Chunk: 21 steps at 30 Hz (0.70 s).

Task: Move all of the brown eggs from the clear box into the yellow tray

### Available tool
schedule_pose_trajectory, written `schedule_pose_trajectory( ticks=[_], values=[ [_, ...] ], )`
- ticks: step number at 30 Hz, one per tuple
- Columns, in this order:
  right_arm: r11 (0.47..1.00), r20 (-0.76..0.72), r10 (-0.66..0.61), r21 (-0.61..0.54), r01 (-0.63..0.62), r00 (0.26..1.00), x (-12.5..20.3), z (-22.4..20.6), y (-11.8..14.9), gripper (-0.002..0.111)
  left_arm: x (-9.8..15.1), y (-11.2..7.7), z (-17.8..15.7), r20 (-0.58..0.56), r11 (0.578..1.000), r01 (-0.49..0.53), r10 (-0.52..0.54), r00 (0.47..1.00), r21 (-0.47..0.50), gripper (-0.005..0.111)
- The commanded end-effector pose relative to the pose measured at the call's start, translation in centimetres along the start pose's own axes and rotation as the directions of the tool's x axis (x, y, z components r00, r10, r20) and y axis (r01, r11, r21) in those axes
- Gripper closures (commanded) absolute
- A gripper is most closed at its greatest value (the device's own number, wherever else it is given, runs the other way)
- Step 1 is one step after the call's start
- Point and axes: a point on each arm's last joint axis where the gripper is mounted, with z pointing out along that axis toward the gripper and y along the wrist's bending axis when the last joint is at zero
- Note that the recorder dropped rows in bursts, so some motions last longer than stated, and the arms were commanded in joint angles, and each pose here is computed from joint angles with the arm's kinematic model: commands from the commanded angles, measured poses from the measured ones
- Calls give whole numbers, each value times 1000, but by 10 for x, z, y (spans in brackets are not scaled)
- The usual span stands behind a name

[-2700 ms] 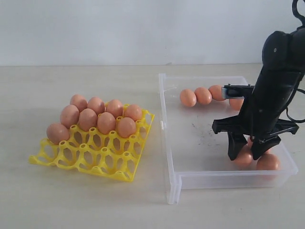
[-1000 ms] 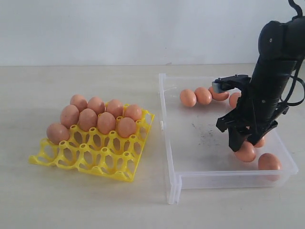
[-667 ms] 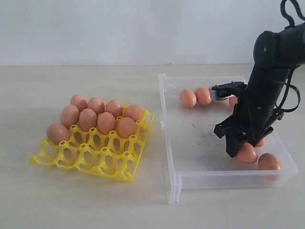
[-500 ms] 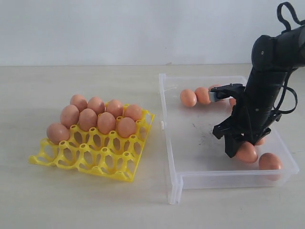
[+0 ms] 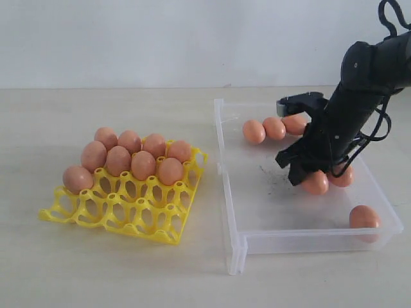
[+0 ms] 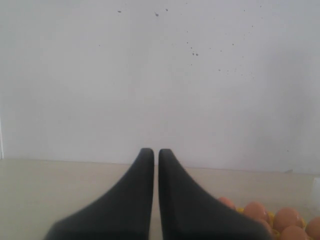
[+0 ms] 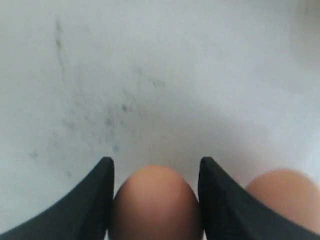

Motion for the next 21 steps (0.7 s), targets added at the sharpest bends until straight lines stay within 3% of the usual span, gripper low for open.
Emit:
schedule_pose_trajectory(
  ticks=[1, 4, 6, 7, 9, 10, 13, 17, 21],
  values=[
    [999, 338, 20, -30, -10, 941, -15, -7, 6, 109, -1, 0, 0, 9, 1000, 2, -2, 1000, 2, 103],
    [996, 524, 47, 34, -76, 850, -9, 5, 8, 109, -1, 0, 0, 9, 1000, 2, -2, 1000, 2, 103],
    [999, 561, -35, 7, 38, 827, -4, 11, 21, 109, -1, 0, 0, 9, 1000, 2, -2, 1000, 2, 103],
    [958, 622, -161, -88, 273, 766, -2, 9, 42, 109, -1, 0, 0, 9, 1000, 2, -2, 1000, 2, 103],
    [912, 671, -151, -188, 364, 725, -3, 4, 55, 109, -1, 0, 0, 9, 1000, 2, -2, 1000, 2, 103],
    [912, 673, -156, -183, 367, 723, -3, 3, 55, 109, -1, 0, 0, 9, 1000, 2, -2, 1000, 2, 103],
    [947, 648, -187, -83, 312, 738, -4, 0, 46, 109, -1, 0, 0, 9, 1000, 2, -2, 1000, 2, 103],
    [949, 649, -258, 31, 314, 716, -5, -14, 41, 109, -1, 0, 0, 9, 1000, 2, -2, 1000, 2, 103],
    [944, 572, -323, 255, 211, 754, -4, -28, 20, 109, -1, 0, 0, 9, 1000, 2, -2, 1000, 2, 103]
  ],
)
